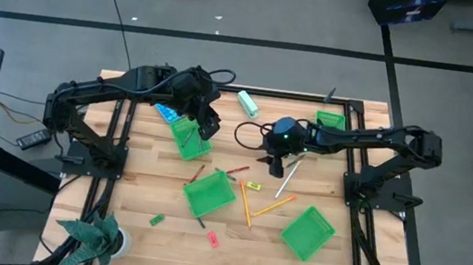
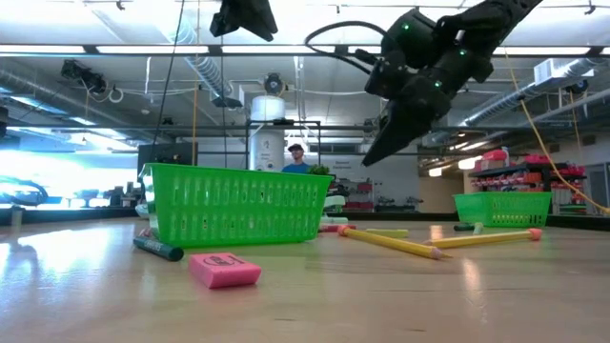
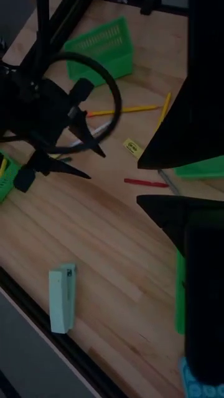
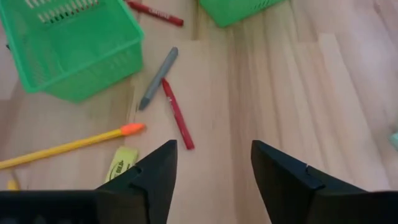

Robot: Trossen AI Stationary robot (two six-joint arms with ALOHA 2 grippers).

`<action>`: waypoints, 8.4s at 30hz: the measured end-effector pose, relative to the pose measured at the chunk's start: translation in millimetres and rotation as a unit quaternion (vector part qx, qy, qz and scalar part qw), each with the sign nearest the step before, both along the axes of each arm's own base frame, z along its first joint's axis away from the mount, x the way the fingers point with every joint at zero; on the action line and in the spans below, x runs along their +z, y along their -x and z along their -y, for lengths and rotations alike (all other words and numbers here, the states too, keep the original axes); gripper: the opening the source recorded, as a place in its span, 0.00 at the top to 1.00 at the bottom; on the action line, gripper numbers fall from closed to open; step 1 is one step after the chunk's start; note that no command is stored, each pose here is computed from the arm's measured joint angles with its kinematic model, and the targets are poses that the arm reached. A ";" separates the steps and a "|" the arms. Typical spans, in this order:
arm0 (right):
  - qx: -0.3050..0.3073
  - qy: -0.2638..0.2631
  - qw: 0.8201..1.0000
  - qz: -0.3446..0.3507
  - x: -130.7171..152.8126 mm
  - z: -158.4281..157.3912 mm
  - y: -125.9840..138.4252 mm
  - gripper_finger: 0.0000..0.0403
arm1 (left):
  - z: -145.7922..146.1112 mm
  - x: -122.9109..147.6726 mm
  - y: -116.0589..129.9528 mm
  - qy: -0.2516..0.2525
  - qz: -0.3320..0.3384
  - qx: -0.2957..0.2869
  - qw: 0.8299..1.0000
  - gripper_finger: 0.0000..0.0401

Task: Sort crayons/erasers/pens/pencils in bins
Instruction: Put the top right red crayon into the top left green bin

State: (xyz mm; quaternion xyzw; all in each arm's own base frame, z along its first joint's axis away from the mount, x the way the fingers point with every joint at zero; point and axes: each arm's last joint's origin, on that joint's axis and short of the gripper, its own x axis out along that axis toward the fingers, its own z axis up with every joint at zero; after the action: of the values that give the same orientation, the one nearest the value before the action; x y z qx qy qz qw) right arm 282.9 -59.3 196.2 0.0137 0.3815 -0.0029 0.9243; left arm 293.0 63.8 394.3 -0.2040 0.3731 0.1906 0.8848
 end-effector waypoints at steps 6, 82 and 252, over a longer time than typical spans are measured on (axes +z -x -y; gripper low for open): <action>-0.039 -0.017 0.999 -0.002 10.6 -0.1 -0.4 0.48 | 1.7 -5.0 5.7 0.020 -0.036 0.013 0.999 0.79; -0.293 -0.185 0.938 0.015 91.3 -2.5 107.4 0.48 | -16.4 -173.7 -137.7 0.068 -0.091 -0.137 0.984 0.73; -0.282 -0.192 0.939 0.033 102.1 -9.9 128.1 0.48 | -65.8 -135.7 -48.9 0.031 -0.290 0.096 0.952 0.94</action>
State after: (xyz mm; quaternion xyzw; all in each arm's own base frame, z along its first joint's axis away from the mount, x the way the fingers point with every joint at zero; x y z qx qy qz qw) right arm 154.8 -49.3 298.3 0.2980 0.3250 -0.1897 0.8773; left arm 341.9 129.6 258.6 -0.2020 0.5980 0.3143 0.7091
